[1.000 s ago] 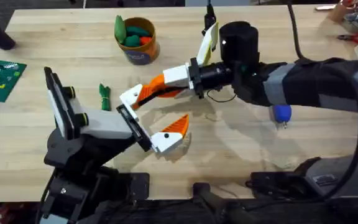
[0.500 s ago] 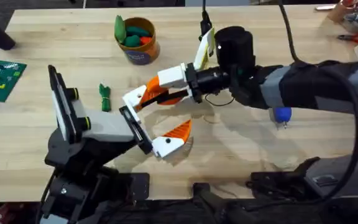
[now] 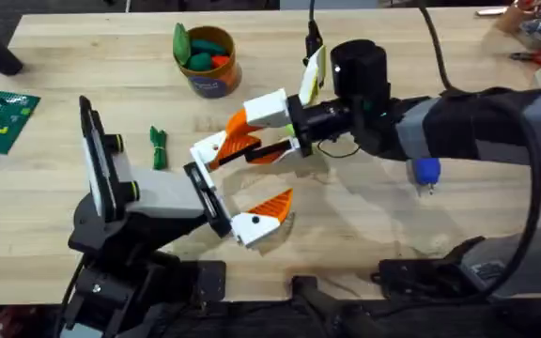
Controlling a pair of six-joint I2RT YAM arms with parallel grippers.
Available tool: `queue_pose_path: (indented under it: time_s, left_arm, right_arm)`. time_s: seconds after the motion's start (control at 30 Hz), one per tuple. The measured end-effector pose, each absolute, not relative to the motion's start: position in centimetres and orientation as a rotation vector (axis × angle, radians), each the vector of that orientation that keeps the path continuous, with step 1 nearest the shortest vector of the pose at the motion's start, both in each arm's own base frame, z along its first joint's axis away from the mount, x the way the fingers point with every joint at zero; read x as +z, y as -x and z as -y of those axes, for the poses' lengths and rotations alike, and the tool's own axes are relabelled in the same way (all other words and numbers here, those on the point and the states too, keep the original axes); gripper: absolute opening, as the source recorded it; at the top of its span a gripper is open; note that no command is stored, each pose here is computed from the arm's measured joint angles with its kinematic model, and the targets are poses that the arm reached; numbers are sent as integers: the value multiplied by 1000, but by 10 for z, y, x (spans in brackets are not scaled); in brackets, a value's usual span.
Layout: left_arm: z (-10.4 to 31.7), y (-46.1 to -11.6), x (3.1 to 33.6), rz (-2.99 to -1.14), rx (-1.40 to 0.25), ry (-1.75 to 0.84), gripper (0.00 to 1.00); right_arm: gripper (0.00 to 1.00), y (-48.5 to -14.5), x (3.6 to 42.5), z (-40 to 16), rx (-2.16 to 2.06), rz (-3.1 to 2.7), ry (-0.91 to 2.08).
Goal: Pick up the gripper from the table and insert it into the empty holder that is missing its gripper. Then pick up a screw, insert it into the mounting hole, and use the screwdriver to tighten it. Finally, clean up the table by picking up the vegetable and placing it into the bucket.
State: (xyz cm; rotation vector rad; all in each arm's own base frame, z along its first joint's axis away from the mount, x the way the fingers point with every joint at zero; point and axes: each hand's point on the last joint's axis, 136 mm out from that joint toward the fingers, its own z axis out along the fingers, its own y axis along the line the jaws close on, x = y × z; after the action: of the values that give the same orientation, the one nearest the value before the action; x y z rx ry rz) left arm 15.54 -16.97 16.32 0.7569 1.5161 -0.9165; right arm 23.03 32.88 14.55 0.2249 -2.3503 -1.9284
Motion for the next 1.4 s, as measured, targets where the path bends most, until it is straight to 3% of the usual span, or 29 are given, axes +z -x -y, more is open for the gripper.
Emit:
queue_pose_path:
  time_s: [0.47,0.87,1.03,1.17,1.4]
  left_arm:
    - [172,-151,163,-1510,-937,-777,986]
    - [172,-151,163,-1510,-938,-778,986]
    - [172,-151,163,-1510,-938,-778,986]
    - [172,-151,163,-1510,-938,-778,986]
    - [172,-151,163,-1510,-938,-778,986]
  right_arm:
    - [995,-260,150,-279,-1957,2282,-62]
    - [996,-247,109,-256,-1737,2305,176]
    - [995,-225,87,-232,-1491,2399,317]
    - [995,-217,99,-216,-1333,2600,241]
    - [995,-255,155,-209,-1333,3053,-279]
